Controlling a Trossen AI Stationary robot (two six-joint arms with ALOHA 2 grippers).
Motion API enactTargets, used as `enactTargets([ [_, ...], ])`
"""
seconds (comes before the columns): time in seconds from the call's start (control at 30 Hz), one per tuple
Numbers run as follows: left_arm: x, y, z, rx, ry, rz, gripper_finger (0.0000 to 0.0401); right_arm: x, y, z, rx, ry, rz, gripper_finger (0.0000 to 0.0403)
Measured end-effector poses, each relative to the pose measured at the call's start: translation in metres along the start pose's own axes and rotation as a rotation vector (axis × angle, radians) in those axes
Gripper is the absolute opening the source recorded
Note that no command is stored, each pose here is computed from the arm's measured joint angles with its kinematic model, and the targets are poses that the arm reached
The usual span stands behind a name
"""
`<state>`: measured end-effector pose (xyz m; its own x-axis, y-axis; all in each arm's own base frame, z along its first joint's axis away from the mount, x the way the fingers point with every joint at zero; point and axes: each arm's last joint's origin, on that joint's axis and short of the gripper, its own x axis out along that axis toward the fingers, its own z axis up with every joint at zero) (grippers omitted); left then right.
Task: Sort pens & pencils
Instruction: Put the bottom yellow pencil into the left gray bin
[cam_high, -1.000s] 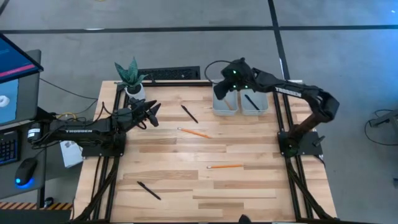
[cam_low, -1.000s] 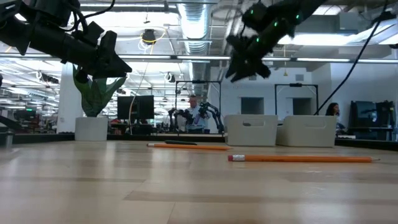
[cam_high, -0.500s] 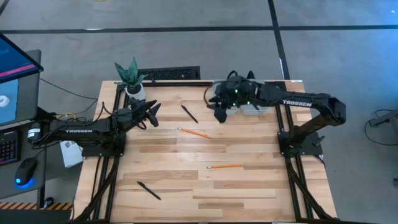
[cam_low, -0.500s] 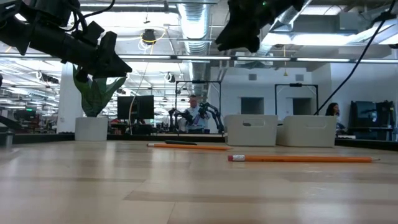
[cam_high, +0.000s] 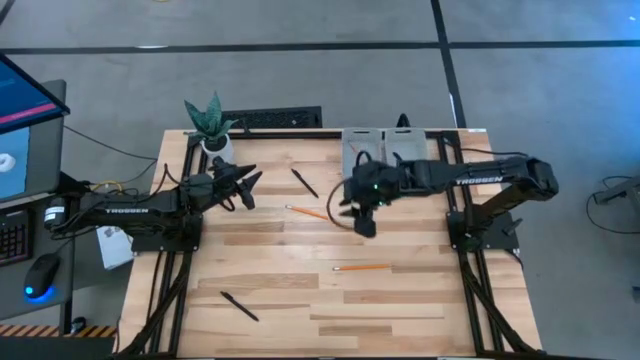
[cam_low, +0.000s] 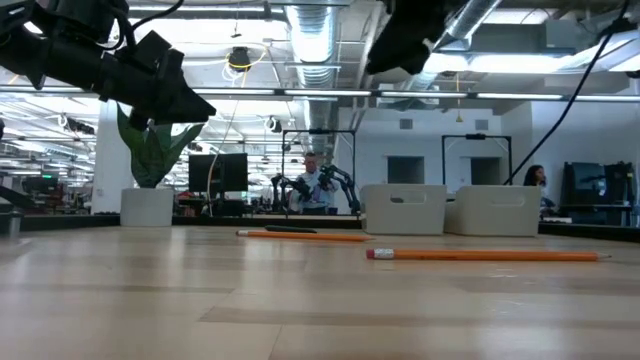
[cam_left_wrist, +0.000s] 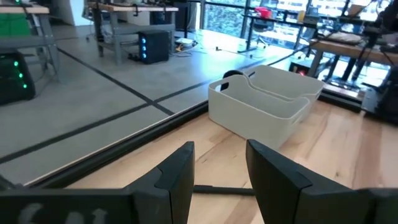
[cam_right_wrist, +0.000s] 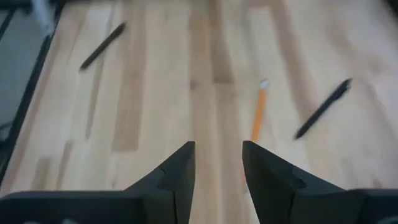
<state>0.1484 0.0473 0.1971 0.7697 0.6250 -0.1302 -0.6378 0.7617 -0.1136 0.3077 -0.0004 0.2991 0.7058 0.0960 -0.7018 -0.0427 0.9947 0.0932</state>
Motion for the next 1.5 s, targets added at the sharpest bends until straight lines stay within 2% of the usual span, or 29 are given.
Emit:
enactTargets([
  [0.17,0.0,0.0,0.0,0.027,0.0,0.0,0.0135,0.001,0.026,-0.009,-0.028,0.085,0.056,0.0147],
  [0.33,0.0,0.0,0.0,0.036,0.0,0.0,0.0135,0.015,0.043,-0.02,0.016,0.19,0.052,0.0141],
  [0.63,0.0,0.001,-0.003,0.054,0.033,0.006,0.0135,0.068,0.067,-0.047,-0.029,0.419,0.063,0.0138],
  [0.9,0.0,0.001,-0.006,0.065,0.062,0.01,0.0135,0.104,0.075,-0.069,-0.055,0.553,0.08,0.0139],
  [1.5,-0.001,0.002,-0.011,0.088,0.11,0.018,0.0135,0.14,0.09,-0.099,-0.072,0.692,0.091,0.0134],
])
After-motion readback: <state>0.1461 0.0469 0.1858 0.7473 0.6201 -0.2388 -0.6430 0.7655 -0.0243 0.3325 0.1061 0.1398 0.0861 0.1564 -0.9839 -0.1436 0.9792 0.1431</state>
